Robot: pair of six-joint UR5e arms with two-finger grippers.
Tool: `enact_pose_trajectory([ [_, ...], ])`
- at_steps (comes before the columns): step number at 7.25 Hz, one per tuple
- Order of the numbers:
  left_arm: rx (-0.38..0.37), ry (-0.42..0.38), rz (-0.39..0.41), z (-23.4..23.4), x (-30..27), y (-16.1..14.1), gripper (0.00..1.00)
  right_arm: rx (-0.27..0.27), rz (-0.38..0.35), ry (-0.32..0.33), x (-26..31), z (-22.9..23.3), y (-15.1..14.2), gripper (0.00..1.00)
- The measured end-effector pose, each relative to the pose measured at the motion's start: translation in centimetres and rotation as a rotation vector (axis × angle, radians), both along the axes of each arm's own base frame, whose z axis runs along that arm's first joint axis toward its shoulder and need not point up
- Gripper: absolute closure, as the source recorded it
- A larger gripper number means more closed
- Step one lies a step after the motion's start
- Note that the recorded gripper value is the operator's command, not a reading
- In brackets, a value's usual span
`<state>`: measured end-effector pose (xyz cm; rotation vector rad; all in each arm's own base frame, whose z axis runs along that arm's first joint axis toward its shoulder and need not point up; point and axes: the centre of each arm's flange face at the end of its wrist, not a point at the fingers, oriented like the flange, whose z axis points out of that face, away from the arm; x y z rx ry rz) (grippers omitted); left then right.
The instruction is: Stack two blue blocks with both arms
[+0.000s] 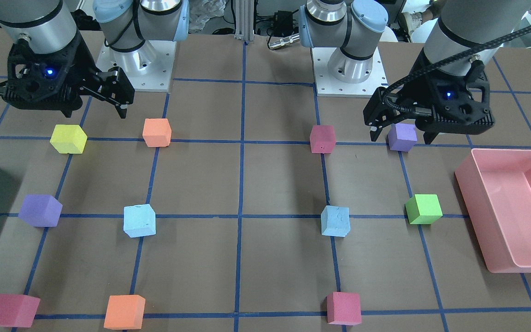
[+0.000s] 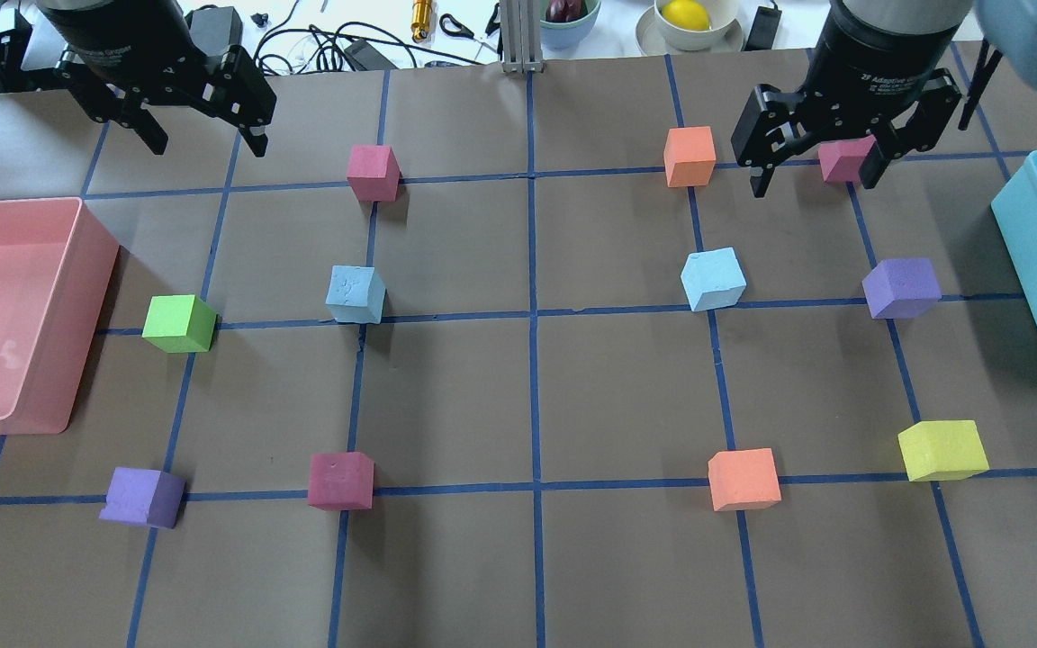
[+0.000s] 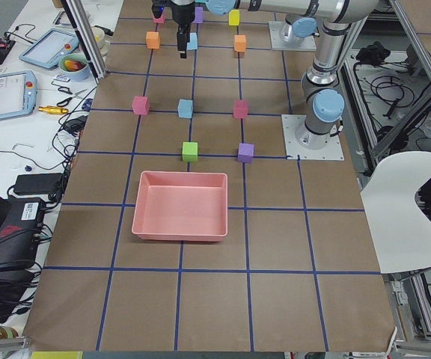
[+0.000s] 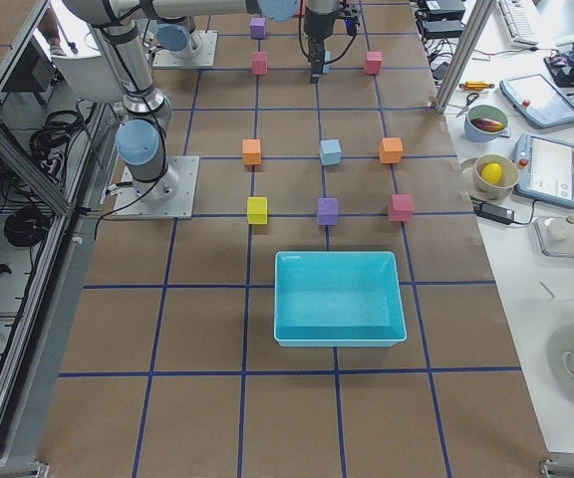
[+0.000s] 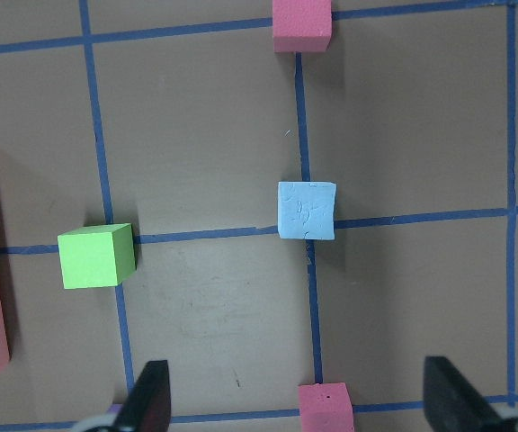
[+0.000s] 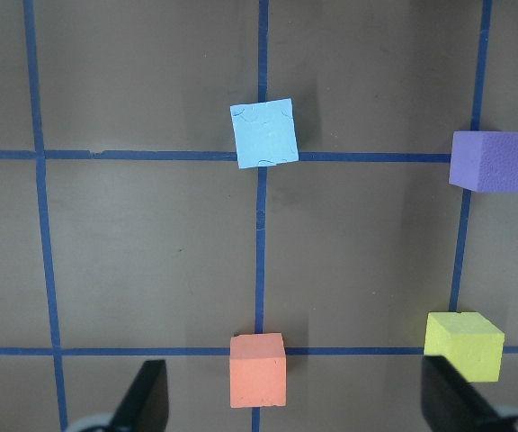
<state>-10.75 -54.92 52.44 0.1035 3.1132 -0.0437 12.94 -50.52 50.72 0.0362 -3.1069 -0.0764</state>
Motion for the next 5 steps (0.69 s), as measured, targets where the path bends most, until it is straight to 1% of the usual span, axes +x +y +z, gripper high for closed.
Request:
enact_pose_trajectory([
  [5,0.005,-0.008,-0.004,-0.16,0.07,0.03,0.0,0.008,0.0,0.006,-0.07,-0.19,0.12,0.0],
])
